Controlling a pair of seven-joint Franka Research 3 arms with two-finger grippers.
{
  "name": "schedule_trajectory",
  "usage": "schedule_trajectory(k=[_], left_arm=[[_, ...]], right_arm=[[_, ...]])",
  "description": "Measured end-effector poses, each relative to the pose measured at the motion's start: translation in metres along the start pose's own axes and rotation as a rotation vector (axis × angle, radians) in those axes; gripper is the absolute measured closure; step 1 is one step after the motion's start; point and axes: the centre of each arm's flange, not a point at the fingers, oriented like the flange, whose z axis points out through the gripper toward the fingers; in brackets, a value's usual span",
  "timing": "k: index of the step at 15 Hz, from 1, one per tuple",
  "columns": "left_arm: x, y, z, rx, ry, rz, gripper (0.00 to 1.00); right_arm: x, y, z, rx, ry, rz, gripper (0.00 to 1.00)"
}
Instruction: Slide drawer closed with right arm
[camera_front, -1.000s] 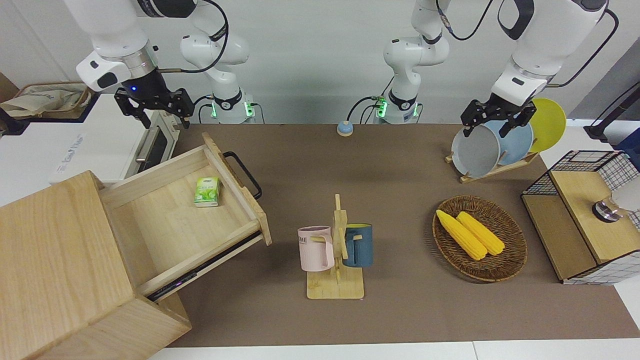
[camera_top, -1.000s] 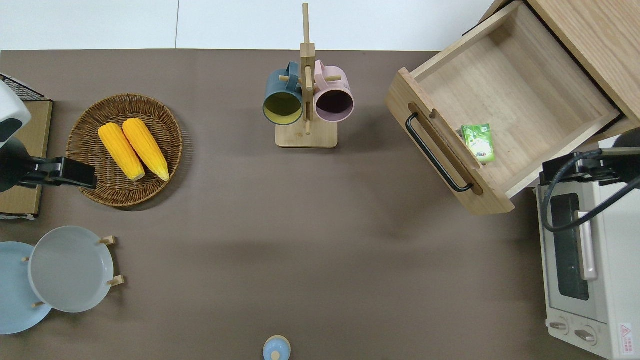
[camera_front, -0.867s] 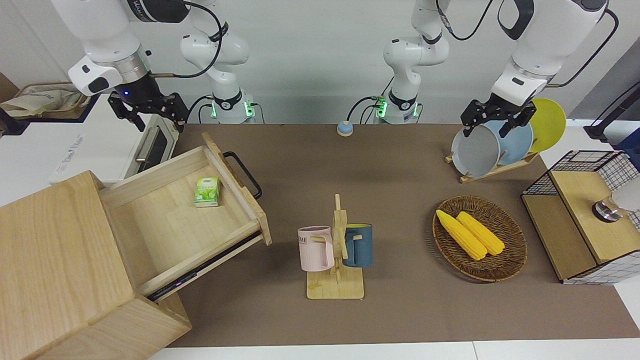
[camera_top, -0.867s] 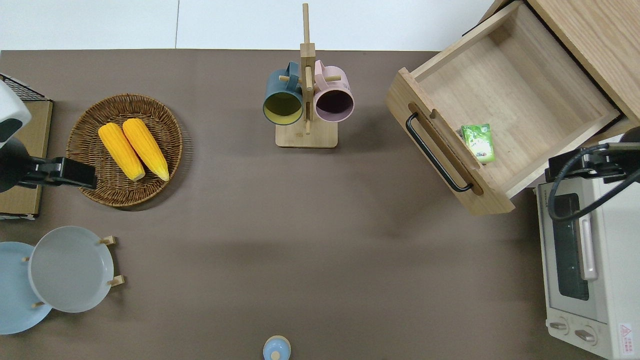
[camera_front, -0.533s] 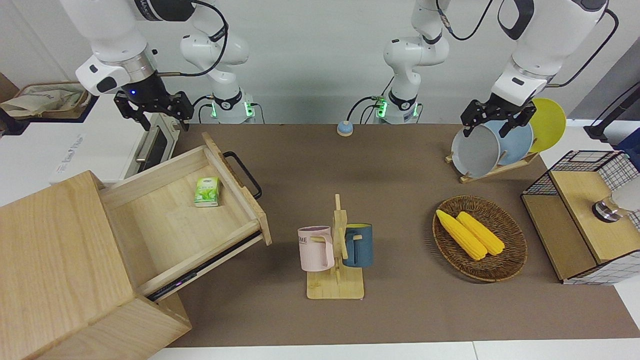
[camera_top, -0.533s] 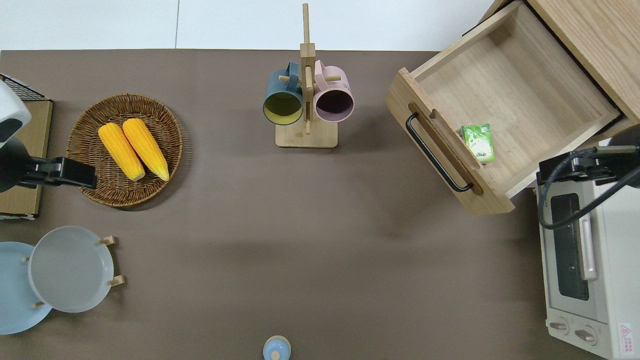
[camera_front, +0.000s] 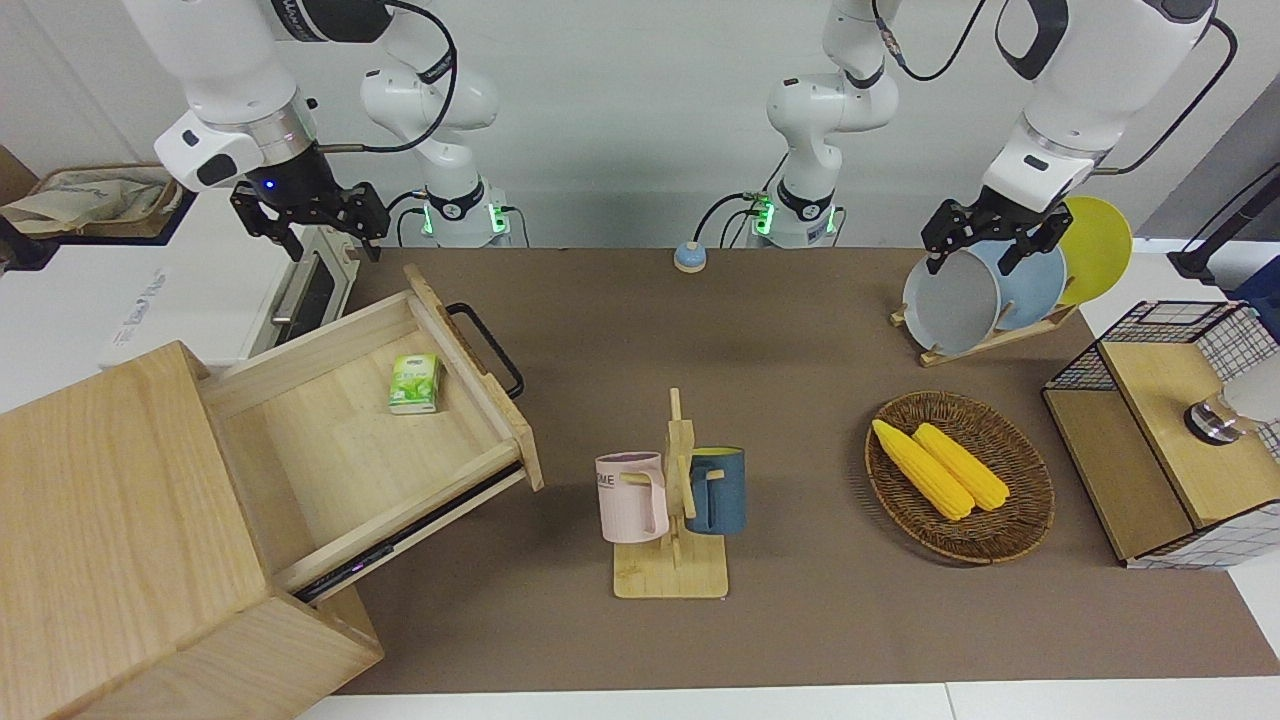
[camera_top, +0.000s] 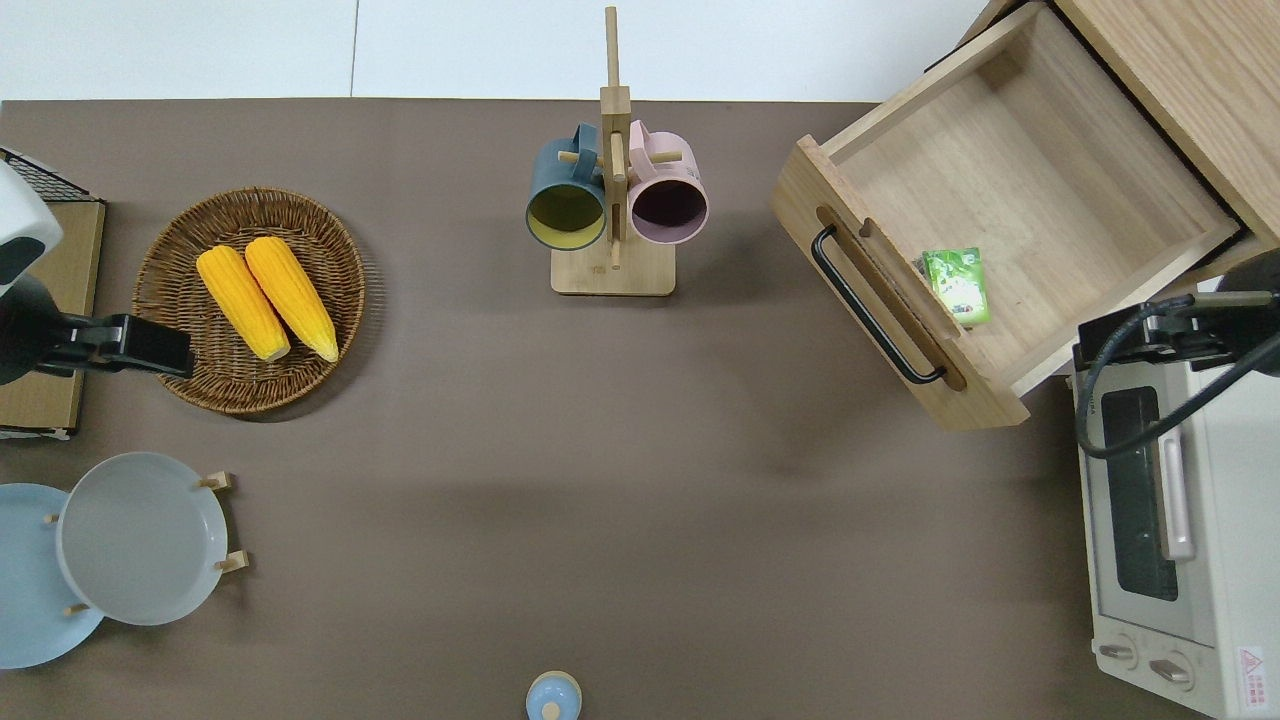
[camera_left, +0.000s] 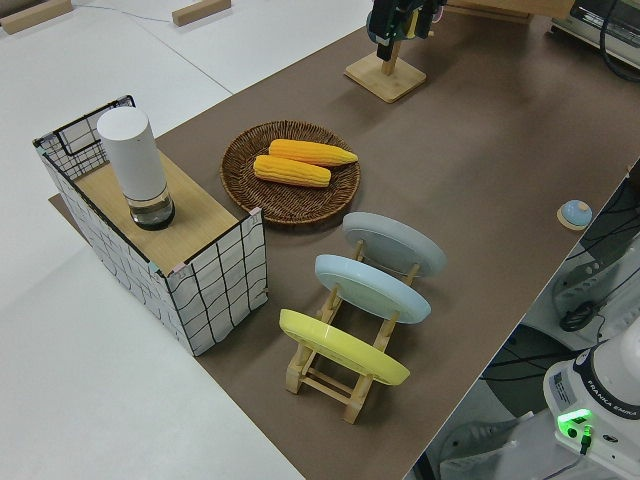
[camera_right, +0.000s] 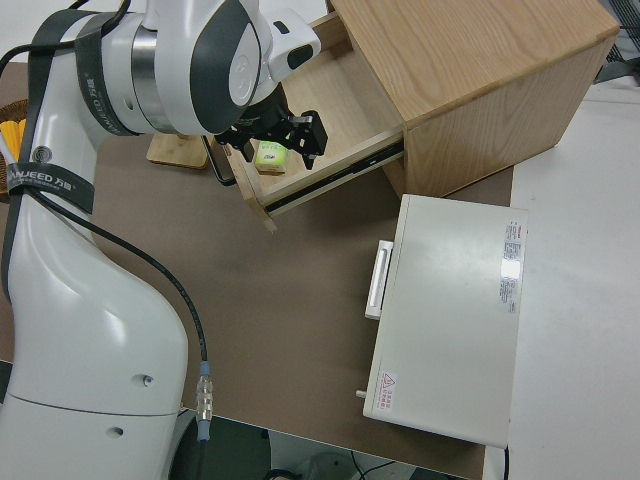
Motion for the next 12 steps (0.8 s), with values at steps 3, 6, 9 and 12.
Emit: schedule_trajectory(k=[3,6,9,12], left_arm=[[0.0000,0.0000,0.0000,0.000,0.000,0.000,0.00],[0.0000,0.0000,0.0000,0.000,0.000,0.000,0.00],[0.0000,0.0000,0.0000,0.000,0.000,0.000,0.00],[0.0000,0.0000,0.0000,0.000,0.000,0.000,0.00]], right_arm=[[0.0000,-0.0002,-0.0004,0.000,0.001,0.000,0.02],[-0.0001,-0.0002,-0.0011,0.000,0.002,0.000,0.02],[-0.0004,-0.0004,-0.0012,0.000,0.001,-0.001,0.07],[-0.0010,-0.0008,-0.0007,0.000,-0.005,-0.002,0.36]])
